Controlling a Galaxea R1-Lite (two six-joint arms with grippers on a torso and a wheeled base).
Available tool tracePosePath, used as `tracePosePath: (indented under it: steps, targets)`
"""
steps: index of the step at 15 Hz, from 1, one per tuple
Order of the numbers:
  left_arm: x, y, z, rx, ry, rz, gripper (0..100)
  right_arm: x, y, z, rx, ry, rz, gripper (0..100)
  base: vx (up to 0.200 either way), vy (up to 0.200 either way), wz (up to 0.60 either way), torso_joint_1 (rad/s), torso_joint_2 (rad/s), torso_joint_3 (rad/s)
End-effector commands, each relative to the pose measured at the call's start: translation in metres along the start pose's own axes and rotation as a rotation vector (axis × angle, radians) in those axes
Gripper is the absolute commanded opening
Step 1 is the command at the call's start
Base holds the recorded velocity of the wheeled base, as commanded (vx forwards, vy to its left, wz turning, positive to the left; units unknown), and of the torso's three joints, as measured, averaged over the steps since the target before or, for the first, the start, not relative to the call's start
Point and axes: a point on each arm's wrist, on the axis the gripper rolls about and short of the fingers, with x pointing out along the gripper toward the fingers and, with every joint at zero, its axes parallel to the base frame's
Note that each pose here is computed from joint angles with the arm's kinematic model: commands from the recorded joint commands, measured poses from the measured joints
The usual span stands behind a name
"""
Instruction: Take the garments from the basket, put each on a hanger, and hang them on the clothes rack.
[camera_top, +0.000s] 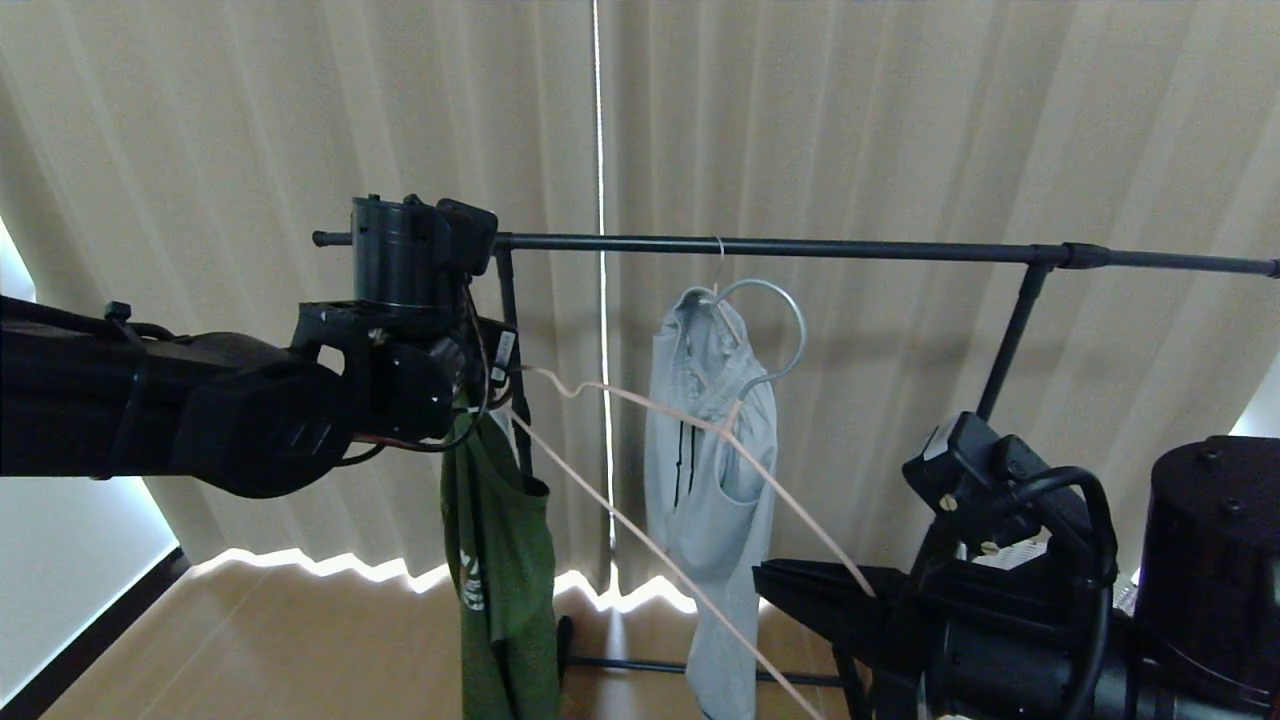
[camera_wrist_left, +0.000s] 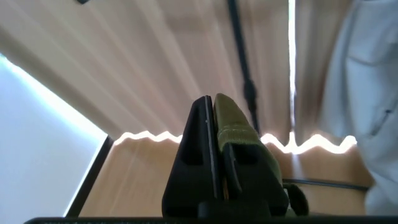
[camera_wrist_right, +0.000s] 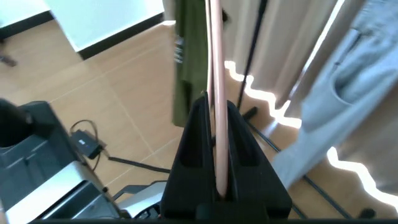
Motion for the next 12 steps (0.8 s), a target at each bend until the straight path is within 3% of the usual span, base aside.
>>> tracePosePath:
  steps: [1, 6, 12]
  targets:
    - [-0.006, -0.004, 0.003, 0.001, -0.012, -0.017, 0, 0.004, 0.001, -0.001, -0.002, 0.01, 0.001, 0, 0.0, 0.0, 0.0, 0.0, 0.0, 0.0]
    - [-0.01, -0.007, 0.003, 0.004, -0.015, -0.03, 0, 0.004, 0.001, 0.0, -0.002, 0.008, 0.007, 0, 0.0, 0.0, 0.0, 0.0, 0.0, 0.0]
    - [-0.024, -0.011, 0.001, -0.005, -0.023, -0.061, 0, 0.042, -0.003, 0.007, 0.027, -0.045, -0.01, 0, 0.0, 0.0, 0.0, 0.0, 0.0, 0.0]
